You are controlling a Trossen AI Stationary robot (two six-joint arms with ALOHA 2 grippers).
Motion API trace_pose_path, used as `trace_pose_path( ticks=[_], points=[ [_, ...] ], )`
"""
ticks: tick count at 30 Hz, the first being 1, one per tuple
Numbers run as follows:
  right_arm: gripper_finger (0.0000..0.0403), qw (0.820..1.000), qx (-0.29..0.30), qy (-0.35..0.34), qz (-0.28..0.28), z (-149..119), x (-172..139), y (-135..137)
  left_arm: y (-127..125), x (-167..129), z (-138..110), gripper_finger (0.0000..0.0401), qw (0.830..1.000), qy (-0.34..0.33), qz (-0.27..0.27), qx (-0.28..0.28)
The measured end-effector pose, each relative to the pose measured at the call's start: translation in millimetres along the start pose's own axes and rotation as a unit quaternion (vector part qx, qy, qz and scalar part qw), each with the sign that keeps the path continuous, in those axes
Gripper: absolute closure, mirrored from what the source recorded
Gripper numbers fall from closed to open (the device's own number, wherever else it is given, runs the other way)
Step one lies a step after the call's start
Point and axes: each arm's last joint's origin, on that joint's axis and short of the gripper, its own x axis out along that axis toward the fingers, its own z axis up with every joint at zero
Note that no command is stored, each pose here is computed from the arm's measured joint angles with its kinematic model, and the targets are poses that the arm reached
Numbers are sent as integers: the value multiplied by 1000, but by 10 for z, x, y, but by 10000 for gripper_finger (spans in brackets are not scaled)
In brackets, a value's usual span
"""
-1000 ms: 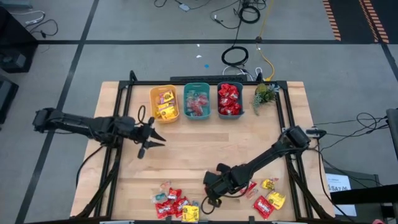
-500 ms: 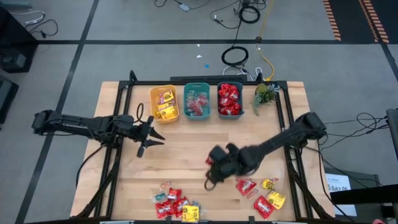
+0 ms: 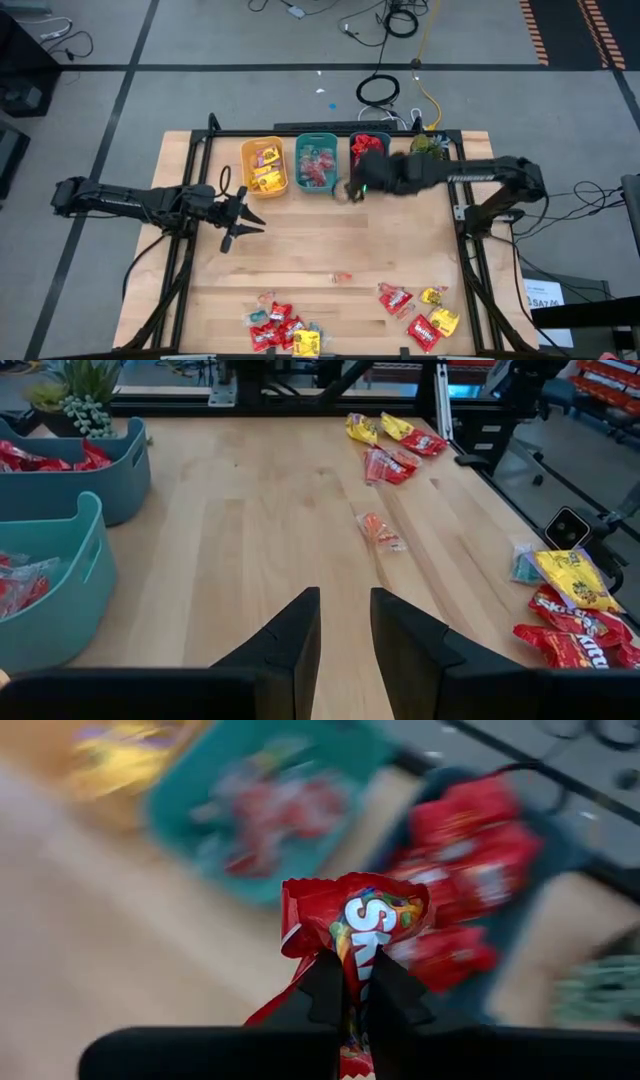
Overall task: Sort candy
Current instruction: Put the red candy into the blue bin
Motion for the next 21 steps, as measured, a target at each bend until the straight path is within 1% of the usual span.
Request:
trace_pose_path(
  ticks=[3, 6, 9, 14, 17, 21],
  points=[
    [394, 999, 27, 1, -22, 206, 77, -258, 0, 0, 0, 302, 1000, 0, 0, 0],
    [394, 999, 37, 15, -34, 365, 207, -462, 0, 0, 0, 302, 1000, 0, 0, 0],
    [394, 998, 49, 25, -20, 502, 362, -643, 0, 0, 0, 302, 1000, 0, 0, 0],
    [393, 996, 78, 30, -6, 627, 565, -899, 0, 0, 0, 302, 1000, 0, 0, 0],
    [374, 997, 74, 34, -9, 643, 606, -969, 0, 0, 0, 302, 1000, 0, 0, -1],
    [329, 996, 81, 25, -17, 668, 630, -1013, 0, 0, 0, 302, 1000, 0, 0, 0]
  ],
)
